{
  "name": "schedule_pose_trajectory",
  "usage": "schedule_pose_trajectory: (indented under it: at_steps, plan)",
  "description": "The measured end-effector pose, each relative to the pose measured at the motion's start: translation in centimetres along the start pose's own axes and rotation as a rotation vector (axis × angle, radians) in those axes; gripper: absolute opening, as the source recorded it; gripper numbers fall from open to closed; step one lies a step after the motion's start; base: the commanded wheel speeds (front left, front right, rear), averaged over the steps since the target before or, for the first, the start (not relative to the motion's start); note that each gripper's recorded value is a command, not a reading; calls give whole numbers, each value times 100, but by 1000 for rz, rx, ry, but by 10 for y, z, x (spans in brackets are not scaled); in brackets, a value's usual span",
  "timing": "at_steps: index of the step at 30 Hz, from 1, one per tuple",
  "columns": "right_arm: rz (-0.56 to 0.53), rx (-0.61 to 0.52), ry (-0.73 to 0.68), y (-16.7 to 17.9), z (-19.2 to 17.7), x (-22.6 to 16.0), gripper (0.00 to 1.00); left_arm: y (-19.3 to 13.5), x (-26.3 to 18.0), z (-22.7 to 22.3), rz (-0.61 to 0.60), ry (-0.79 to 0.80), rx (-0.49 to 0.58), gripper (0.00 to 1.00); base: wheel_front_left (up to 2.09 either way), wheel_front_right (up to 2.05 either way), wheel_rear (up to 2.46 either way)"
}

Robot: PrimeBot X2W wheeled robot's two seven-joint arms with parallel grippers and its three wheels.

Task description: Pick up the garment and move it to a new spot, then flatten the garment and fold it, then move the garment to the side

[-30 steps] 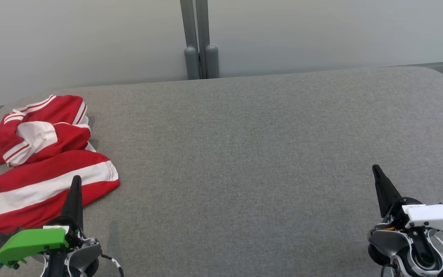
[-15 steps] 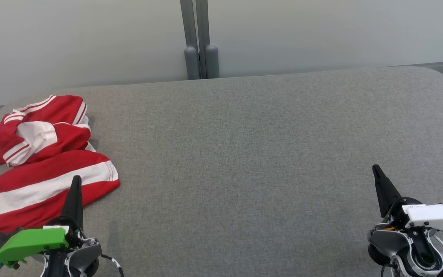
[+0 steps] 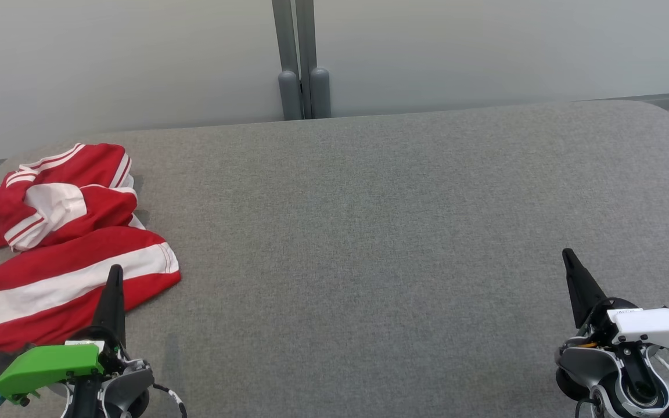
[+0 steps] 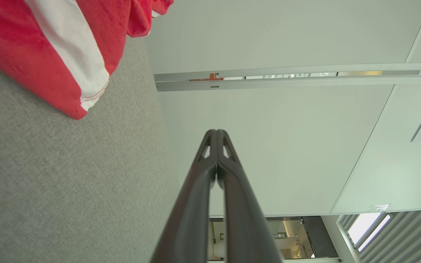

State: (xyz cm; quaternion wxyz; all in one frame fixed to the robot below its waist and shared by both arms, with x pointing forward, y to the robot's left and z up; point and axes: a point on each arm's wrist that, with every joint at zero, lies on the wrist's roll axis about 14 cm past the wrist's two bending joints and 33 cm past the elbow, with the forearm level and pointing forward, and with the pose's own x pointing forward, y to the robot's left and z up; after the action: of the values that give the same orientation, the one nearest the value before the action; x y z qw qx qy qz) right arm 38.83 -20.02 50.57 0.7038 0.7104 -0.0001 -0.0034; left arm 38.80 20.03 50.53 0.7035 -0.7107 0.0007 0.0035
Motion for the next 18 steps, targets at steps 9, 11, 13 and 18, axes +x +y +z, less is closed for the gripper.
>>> schedule_pose_trajectory:
  at_steps: [9, 11, 13, 18]
  plan:
    - [0, 0, 0, 0, 0, 0, 0, 0, 0, 0, 0, 0, 0, 0, 0, 0, 0]
    - [0, 0, 0, 0, 0, 0, 0, 0, 0, 0, 0, 0, 0, 0, 0, 0, 0]
    - [0, 0, 0, 0, 0, 0, 0, 0, 0, 0, 0, 0, 0, 0, 0, 0, 0]
    - [0, 0, 0, 0, 0, 0, 0, 0, 0, 0, 0, 0, 0, 0, 0, 0, 0]
